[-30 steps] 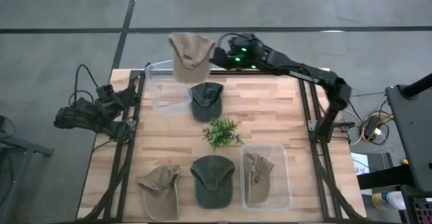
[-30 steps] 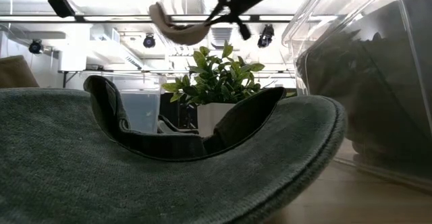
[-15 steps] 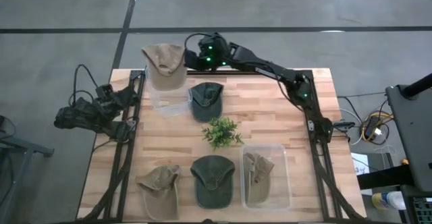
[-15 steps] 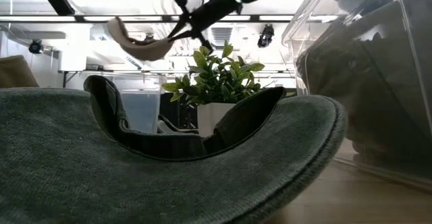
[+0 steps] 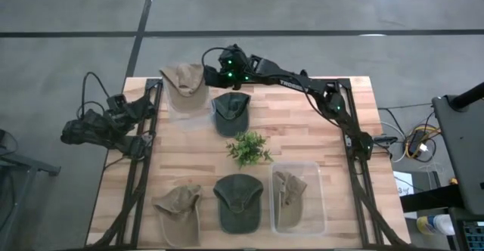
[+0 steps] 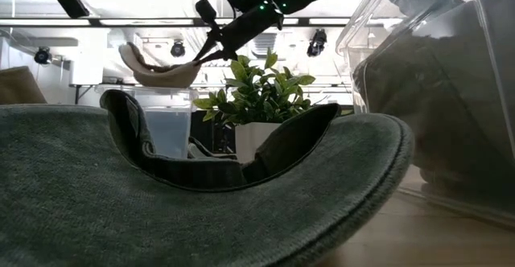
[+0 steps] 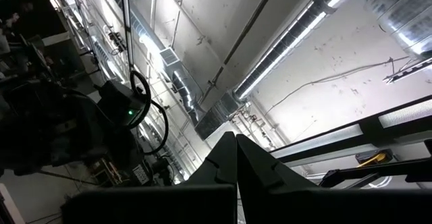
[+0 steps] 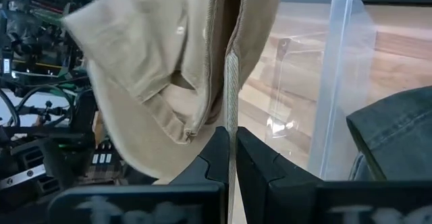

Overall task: Pick & Place hat
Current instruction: Put the top brown cap into the top transparent bin, then put the brown cap into the top transparent bin

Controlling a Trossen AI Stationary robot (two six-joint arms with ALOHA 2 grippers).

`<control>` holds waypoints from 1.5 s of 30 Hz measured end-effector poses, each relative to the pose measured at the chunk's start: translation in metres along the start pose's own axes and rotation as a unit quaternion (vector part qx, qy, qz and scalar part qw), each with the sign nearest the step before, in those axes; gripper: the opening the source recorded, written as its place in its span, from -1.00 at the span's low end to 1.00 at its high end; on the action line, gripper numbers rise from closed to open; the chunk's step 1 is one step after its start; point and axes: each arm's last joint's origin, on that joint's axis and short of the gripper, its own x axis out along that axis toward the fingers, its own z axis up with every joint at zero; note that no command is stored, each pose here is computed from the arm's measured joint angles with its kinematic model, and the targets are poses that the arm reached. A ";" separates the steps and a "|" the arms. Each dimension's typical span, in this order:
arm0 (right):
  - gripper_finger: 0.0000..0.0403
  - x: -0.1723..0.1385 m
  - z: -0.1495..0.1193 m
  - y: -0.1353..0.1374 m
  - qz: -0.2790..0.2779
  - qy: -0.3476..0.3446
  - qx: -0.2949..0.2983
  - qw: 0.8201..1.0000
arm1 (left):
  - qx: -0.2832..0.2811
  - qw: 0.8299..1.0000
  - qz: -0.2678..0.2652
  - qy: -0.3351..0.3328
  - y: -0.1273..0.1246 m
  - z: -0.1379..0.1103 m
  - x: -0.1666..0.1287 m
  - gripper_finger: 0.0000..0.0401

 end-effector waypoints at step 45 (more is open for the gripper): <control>0.10 -0.053 -0.024 0.060 0.113 0.053 -0.158 0.980 | -0.087 0.993 0.030 0.078 0.009 -0.016 0.002 -0.95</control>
